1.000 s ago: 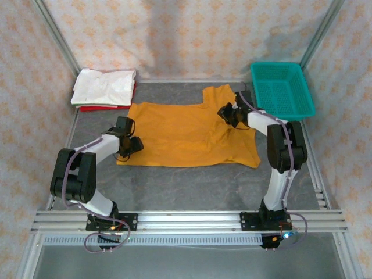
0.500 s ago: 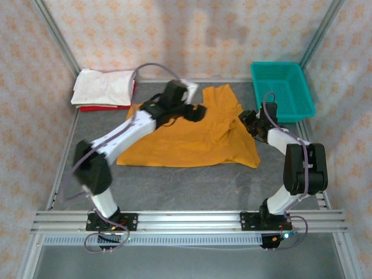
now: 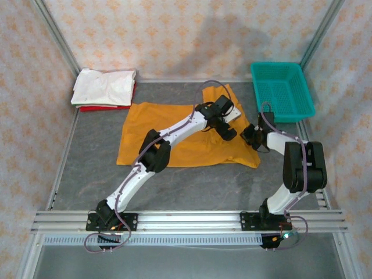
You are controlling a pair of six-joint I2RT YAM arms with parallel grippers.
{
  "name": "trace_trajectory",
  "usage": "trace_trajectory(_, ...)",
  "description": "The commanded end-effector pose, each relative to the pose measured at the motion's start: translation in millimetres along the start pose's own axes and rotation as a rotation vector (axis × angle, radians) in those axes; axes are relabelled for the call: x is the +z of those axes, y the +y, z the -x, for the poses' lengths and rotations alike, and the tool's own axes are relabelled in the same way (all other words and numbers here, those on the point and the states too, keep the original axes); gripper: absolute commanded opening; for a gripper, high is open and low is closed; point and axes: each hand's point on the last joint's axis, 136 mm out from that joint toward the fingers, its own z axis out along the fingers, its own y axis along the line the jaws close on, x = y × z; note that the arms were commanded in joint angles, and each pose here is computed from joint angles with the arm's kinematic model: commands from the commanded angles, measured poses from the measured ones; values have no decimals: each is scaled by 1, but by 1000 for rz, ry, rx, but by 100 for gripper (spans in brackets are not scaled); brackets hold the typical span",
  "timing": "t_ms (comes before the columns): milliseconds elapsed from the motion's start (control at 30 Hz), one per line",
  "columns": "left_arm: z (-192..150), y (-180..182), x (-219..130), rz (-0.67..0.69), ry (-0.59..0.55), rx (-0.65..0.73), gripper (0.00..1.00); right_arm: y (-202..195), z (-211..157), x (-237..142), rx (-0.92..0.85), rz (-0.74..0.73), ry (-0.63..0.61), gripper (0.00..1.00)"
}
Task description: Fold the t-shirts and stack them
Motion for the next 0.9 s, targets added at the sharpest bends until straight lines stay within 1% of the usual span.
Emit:
trace_trajectory(0,8,16,-8,89,-3,46,95,-17,-16,9,27,-18,45,7)
trace_trajectory(33,10,20,-6,107,-11,42,94,-19,-18,10,32,-17,50,7)
trace_trajectory(100,11,21,1,103,-26,36,87,-25,-24,12,39,-30,62,6)
trace_trajectory(167,11,24,8,109,-37,27,83,-27,-25,12,35,-25,63,4)
trace_trajectory(233,10,32,13,135,-36,3,76,-31,-25,9,37,-52,51,3)
trace_trajectory(267,11,37,13,147,-40,-14,69,-36,-24,7,43,-81,43,3)
trace_trajectory(300,12,42,12,154,-50,-34,58,-40,-25,6,47,-98,40,3)
trace_trajectory(333,12,47,13,161,-57,-56,51,-42,-26,6,51,-105,40,3)
trace_trajectory(467,12,74,12,199,-82,-145,38,-46,-29,5,64,-115,46,2)
trace_trajectory(567,13,87,8,182,-104,-197,33,-46,-29,5,70,-119,45,2)
trace_trajectory(667,13,105,2,186,-126,-277,34,-47,-29,5,75,-123,48,2)
trace_trajectory(733,14,116,0,169,-148,-329,29,-47,-29,5,78,-126,48,1)
trace_trajectory(767,15,121,-2,168,-155,-343,31,-47,-29,5,78,-126,48,1)
trace_trajectory(800,15,124,-4,172,-160,-350,37,-47,-29,5,80,-127,49,1)
trace_trajectory(833,18,128,-7,182,-171,-355,53,-47,-29,5,82,-128,48,0)
trace_trajectory(867,19,132,-11,198,-178,-358,67,-47,-29,5,84,-130,48,0)
